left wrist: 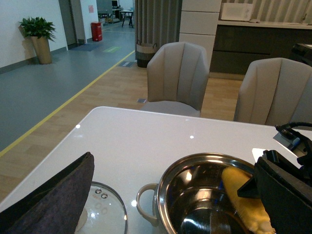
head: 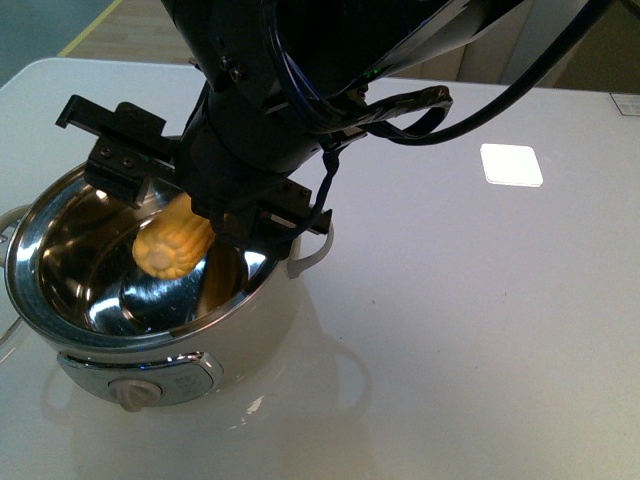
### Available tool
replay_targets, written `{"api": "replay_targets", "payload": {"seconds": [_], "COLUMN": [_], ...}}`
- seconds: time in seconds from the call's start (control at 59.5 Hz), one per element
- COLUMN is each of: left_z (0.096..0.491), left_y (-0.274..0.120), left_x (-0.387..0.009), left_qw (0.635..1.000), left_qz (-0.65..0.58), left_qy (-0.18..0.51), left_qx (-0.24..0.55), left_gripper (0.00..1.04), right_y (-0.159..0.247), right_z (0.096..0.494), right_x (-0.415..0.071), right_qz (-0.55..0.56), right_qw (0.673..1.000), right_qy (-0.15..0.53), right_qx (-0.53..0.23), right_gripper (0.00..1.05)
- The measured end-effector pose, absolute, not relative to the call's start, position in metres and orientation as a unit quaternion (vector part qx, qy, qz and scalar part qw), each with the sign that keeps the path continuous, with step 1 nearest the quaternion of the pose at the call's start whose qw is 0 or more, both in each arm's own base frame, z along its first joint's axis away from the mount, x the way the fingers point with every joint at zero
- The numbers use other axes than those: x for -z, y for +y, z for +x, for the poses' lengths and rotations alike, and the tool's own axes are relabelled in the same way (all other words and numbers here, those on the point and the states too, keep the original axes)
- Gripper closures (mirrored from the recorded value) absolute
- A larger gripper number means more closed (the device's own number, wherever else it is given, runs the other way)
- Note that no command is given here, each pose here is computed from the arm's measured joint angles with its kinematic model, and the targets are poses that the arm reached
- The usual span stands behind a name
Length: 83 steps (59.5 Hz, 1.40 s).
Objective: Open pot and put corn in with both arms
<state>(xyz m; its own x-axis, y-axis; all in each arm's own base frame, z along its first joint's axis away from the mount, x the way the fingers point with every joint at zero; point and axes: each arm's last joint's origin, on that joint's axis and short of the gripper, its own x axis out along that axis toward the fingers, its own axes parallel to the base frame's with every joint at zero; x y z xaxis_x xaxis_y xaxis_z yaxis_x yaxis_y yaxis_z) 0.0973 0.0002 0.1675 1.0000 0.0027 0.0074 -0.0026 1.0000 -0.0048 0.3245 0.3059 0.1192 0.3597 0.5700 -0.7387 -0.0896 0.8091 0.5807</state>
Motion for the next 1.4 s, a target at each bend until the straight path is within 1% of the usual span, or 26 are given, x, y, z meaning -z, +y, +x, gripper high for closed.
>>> {"api": "replay_targets", "payload": {"seconds": [0.151, 0.202, 0.269, 0.404, 0.555, 0.757, 0.908, 1.026, 1.177, 1.328, 1.396], "left_z": [0.097, 0.097, 0.097, 0.097, 0.097, 0.097, 0.097, 0.097, 0.097, 0.097, 0.097], "left_y": [0.000, 0.000, 0.000, 0.000, 0.000, 0.000, 0.000, 0.000, 0.000, 0.000, 0.000], "left_x": [-0.167, -0.167, -0.167, -0.167, -0.167, -0.167, -0.167, -0.167, -0.167, -0.167, -0.167], "left_qw": [1.000, 1.000, 1.000, 1.000, 1.000, 1.000, 1.000, 1.000, 1.000, 1.000, 1.000], "left_qz": [-0.003, -0.003, -0.002, -0.002, -0.002, -0.002, -0.002, -0.002, -0.002, -0.002, -0.002], "left_qy": [-0.004, -0.004, -0.004, -0.004, -0.004, -0.004, -0.004, -0.004, -0.004, -0.004, -0.004], "left_qx": [-0.001, -0.001, -0.001, -0.001, -0.001, -0.001, -0.001, -0.001, -0.001, -0.001, -0.001], "left_gripper": [0.07, 0.07, 0.07, 0.07, 0.07, 0.07, 0.07, 0.07, 0.07, 0.07, 0.07], "right_y": [0.305, 0.304, 0.299, 0.282, 0.248, 0.187, 0.133, 0.096, 0.046, 0.018, 0.013], "right_z": [0.322, 0.321, 0.320, 0.318, 0.316, 0.302, 0.276, 0.254, 0.217, 0.182, 0.174], "right_x": [-0.116, -0.113, -0.110, -0.115, -0.145, -0.189, -0.210, -0.220, -0.228, -0.231, -0.233], "right_qz": [0.227, 0.229, 0.235, 0.262, 0.287, 0.330, 0.311, 0.292, 0.257, 0.218, 0.208], "right_qw": [0.791, 0.791, 0.790, 0.794, 0.818, 0.842, 0.877, 0.897, 0.926, 0.945, 0.951], "right_qy": [0.529, 0.529, 0.529, 0.513, 0.465, 0.391, 0.347, 0.319, 0.276, 0.242, 0.229], "right_qx": [-0.208, -0.205, -0.201, -0.194, -0.179, -0.171, -0.119, -0.084, -0.018, 0.010, 0.015], "right_gripper": [0.12, 0.07, 0.09, 0.09, 0.09, 0.09, 0.09, 0.09, 0.09, 0.09, 0.09]}}
